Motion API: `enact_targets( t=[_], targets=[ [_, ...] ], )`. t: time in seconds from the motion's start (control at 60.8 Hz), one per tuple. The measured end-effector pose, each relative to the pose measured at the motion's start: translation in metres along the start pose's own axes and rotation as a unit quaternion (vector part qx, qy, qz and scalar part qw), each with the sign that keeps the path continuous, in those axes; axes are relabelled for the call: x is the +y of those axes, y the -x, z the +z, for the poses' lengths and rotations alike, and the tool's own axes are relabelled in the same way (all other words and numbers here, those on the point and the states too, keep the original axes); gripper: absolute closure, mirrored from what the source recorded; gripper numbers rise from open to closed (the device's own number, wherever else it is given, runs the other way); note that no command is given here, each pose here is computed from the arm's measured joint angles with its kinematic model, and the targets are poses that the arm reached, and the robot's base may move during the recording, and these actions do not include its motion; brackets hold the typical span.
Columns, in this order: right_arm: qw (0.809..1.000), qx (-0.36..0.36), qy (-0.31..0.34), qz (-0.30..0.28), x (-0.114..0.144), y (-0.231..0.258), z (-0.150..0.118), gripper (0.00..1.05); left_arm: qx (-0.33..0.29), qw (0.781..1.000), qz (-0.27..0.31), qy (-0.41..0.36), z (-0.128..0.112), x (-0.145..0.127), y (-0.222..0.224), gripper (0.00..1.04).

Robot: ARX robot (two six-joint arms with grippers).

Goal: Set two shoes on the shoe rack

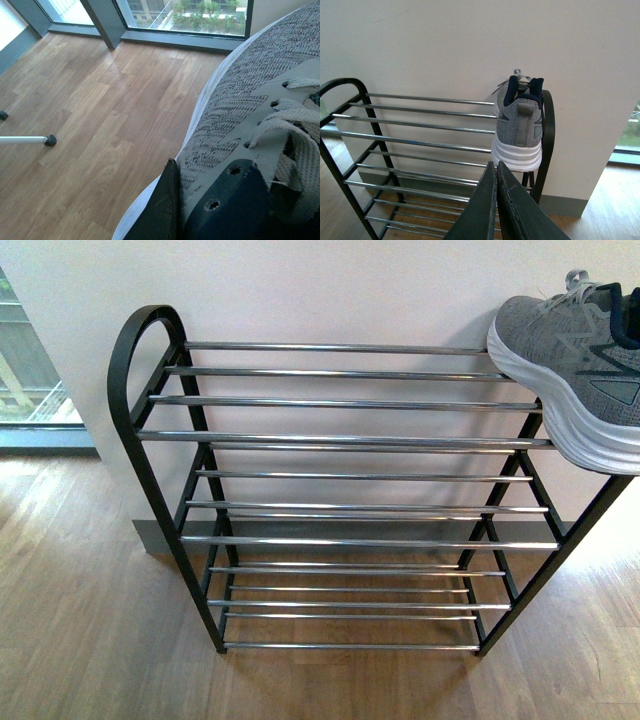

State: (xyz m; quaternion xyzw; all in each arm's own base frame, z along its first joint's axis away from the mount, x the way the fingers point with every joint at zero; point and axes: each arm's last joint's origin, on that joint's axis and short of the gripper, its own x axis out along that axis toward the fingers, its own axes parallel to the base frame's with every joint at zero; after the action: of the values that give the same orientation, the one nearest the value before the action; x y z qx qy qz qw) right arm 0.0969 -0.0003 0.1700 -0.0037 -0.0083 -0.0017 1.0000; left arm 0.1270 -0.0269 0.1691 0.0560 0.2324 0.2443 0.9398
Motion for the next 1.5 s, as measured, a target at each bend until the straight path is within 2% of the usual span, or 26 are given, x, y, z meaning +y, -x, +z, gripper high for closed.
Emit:
enact_targets(
  t=[0.543,0.921,1.003,1.085,1.151,1.316,1.398,1.497],
  targets=[
    [1.0,0.0,0.0,0.002,0.0,0.0,0.0,0.09,-0.001,1.0,0.004,0.0,0.0,0.0,0.0,1.03],
    [1.0,0.0,0.0,-0.001,0.0,0.0,0.0,0.09,0.0,1.0,-0.002,0.0,0.0,0.0,0.0,1.03],
    [1.0,0.0,0.0,-0.002,0.0,0.0,0.0,0.09,-0.041,0.998,-0.035,0.038,0.004,-0.003,0.003,1.03],
    [1.0,0.0,0.0,-0.001,0.0,0.0,0.0,0.09,-0.048,0.994,-0.072,0.068,0.026,-0.007,0.01,1.03],
    [1.0,0.0,0.0,-0.001,0.0,0.0,0.0,0.09,-0.056,0.988,-0.104,0.095,0.063,-0.012,0.011,1.03],
    [1.0,0.0,0.0,0.0,0.0,0.0,0.0,0.09,-0.063,0.98,-0.124,0.143,0.126,-0.027,-0.009,1.03],
    [1.0,0.0,0.0,0.0,0.0,0.0,0.0,0.09,-0.037,0.978,-0.119,0.165,0.141,-0.044,-0.03,1.03],
    [1.0,0.0,0.0,0.0,0.0,0.0,0.0,0.09,0.023,0.977,-0.114,0.182,0.141,-0.073,-0.059,1.03]
  ],
)
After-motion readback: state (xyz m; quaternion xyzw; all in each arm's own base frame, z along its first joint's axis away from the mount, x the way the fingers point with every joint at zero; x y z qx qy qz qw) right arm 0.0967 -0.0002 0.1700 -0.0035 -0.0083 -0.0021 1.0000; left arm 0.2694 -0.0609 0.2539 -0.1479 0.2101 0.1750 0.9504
